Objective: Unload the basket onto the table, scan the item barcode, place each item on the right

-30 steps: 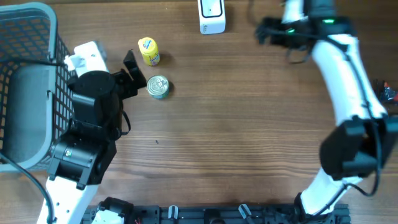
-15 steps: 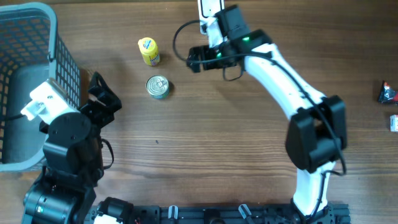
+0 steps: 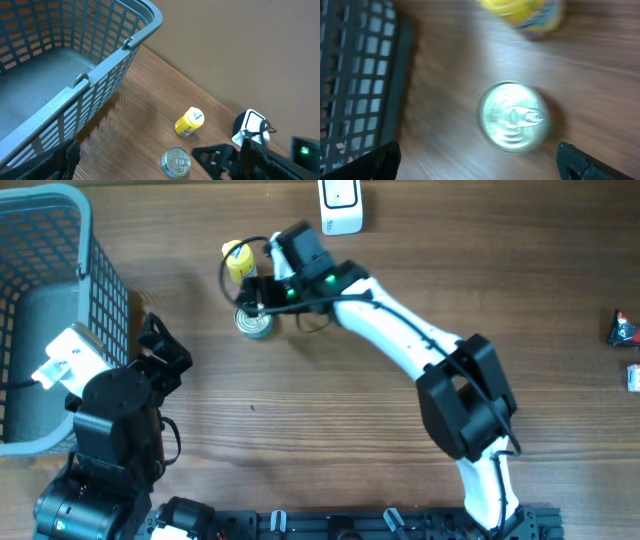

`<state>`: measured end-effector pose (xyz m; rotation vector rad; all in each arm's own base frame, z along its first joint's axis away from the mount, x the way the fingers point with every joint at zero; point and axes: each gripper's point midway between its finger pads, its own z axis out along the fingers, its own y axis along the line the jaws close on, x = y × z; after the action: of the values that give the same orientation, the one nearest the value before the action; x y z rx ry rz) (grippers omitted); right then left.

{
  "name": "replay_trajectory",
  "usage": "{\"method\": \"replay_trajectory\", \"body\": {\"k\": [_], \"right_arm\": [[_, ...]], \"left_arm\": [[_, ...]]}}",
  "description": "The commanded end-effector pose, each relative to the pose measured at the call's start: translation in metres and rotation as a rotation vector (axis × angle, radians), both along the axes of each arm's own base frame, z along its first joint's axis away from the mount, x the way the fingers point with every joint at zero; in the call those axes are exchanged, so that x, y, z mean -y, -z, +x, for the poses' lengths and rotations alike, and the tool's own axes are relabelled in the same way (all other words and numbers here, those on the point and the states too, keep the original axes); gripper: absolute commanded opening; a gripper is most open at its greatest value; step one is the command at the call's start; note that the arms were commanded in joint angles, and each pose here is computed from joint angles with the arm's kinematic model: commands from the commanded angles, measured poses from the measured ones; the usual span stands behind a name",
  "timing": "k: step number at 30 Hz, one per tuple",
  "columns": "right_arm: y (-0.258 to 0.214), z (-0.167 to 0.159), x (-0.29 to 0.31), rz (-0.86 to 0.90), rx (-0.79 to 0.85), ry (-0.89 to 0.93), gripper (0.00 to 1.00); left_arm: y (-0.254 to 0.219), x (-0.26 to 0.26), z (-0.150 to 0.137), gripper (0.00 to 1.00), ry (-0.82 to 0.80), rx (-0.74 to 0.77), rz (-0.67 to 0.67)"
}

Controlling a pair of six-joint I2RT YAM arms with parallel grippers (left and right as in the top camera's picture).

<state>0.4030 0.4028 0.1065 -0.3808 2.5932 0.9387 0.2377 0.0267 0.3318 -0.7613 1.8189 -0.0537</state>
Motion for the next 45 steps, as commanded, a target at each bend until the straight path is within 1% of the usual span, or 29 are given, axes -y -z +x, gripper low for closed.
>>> {"method": "replay_trajectory", "body": {"k": [1,4,6,10,13,18,23,25,30,37,39,42,45], "right_arm": [[0.039,0.0,-0.005,-0.078,0.006,0.004,1.0],[0.063,0.002,-0.005,-0.118,0.034,-0.052,1.0],[0.073,0.009,-0.001,-0.147,0.065,-0.06,1.0],[0.074,0.025,0.006,-0.214,0.16,-0.055,1.0],[0.065,0.031,0.001,-0.207,0.203,-0.068,1.0],[0.058,0.027,-0.014,-0.184,0.242,-0.1,1.0],[0.068,0.015,-0.031,-0.194,0.276,-0.159,1.0],[0.077,0.012,-0.035,-0.216,0.289,-0.167,1.0],[0.105,0.008,-0.035,-0.339,0.365,-0.221,1.0],[0.113,0.017,-0.031,-0.391,0.412,-0.203,1.0],[0.112,0.017,-0.032,-0.395,0.43,-0.23,0.97],[0.112,0.017,-0.032,-0.419,0.471,-0.292,0.88],[0.115,0.015,-0.03,-0.437,0.474,-0.317,0.87]], "left_arm": [[-0.001,-0.003,-0.003,1.0,-0.022,0.013,-0.01],[-0.005,-0.007,-0.006,1.0,-0.037,0.027,-0.007],[-0.009,-0.013,-0.011,1.0,-0.069,0.048,0.001],[-0.016,-0.017,-0.02,1.0,-0.076,0.084,-0.009],[-0.017,-0.018,-0.021,1.0,-0.076,0.09,-0.01],[-0.017,-0.018,-0.021,1.0,-0.077,0.089,-0.01],[-0.017,-0.018,-0.021,1.0,-0.076,0.089,-0.01],[-0.017,-0.018,-0.022,1.0,-0.076,0.087,-0.009],[-0.016,-0.018,-0.022,1.0,-0.076,0.085,-0.009],[-0.016,-0.018,-0.022,1.0,-0.076,0.082,-0.008],[-0.016,-0.018,-0.022,1.0,-0.076,0.083,-0.008],[-0.016,-0.018,-0.022,1.0,-0.076,0.082,-0.008],[-0.016,-0.018,-0.022,1.0,-0.076,0.082,-0.008]]}}
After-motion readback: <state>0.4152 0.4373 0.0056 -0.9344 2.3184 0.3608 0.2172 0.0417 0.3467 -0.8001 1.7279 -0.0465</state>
